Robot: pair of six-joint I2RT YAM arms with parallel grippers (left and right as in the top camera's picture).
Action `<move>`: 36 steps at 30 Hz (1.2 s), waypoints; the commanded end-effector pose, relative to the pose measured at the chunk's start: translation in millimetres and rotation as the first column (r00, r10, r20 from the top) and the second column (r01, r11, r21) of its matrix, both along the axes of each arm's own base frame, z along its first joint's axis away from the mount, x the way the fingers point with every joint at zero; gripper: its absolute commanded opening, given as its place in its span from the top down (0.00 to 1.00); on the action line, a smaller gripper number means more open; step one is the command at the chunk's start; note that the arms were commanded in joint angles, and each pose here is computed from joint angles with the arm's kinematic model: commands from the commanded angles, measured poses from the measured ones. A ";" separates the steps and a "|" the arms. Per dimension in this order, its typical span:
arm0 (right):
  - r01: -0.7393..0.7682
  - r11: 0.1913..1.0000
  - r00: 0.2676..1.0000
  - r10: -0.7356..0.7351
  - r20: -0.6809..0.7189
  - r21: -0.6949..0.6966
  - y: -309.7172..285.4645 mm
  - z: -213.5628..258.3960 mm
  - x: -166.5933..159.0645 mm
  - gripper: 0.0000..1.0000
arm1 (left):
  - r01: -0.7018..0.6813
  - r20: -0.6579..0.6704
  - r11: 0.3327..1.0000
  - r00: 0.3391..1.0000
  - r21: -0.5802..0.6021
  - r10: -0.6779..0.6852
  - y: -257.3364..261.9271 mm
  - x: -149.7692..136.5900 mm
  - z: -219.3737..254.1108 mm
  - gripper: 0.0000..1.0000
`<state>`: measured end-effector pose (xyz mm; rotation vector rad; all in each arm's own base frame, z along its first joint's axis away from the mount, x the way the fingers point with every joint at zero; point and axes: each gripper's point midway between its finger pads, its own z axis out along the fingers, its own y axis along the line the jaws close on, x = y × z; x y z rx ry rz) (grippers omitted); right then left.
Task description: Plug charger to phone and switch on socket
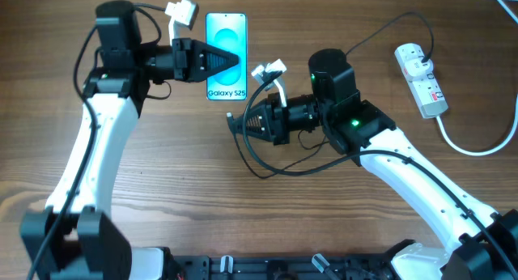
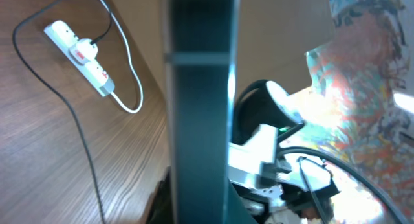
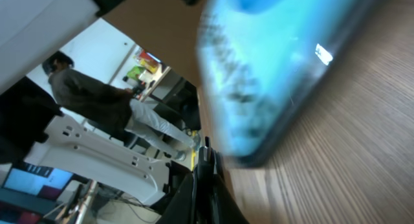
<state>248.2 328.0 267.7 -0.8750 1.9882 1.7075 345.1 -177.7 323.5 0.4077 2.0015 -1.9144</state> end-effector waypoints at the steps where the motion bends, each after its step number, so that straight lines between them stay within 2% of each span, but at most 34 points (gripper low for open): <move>1: -0.062 0.997 0.997 0.064 -0.032 0.056 1.8 16.2 -9.5 0.96 | -0.046 0.008 0.999 0.999 0.005 0.046 3.3 -17.8 35.7 0.96; 6: -0.164 0.976 0.986 0.165 0.004 0.146 1.5 43.8 -22.9 0.96 | -0.109 0.066 0.994 0.992 0.022 0.108 5.0 -21.2 49.1 0.96; 11: -0.230 0.959 0.973 0.229 0.025 0.165 -1.5 48.7 -33.1 0.96 | -0.164 0.033 0.986 0.986 0.035 0.163 7.8 -12.0 46.9 0.96; 15: -0.172 0.972 0.985 0.174 0.002 0.157 1.3 48.7 -23.9 0.96 | -0.169 -0.013 0.985 0.986 0.020 0.169 7.6 -11.3 53.7 0.96; 22: -0.130 0.968 0.991 0.129 0.019 0.215 2.3 74.2 -15.0 0.96 | -0.170 0.015 0.985 0.985 0.005 0.170 7.6 -11.1 62.7 0.96; 30: 0.011 0.978 0.998 0.002 -0.060 0.209 -3.9 74.0 12.5 0.96 | -0.172 0.000 0.985 0.985 -0.012 0.172 7.5 -10.2 70.7 0.96; 36: 0.028 0.978 0.998 -0.016 -0.063 0.209 -7.6 74.0 17.7 0.96 | -0.172 0.021 0.985 0.985 -0.015 0.172 7.6 -10.3 73.5 0.96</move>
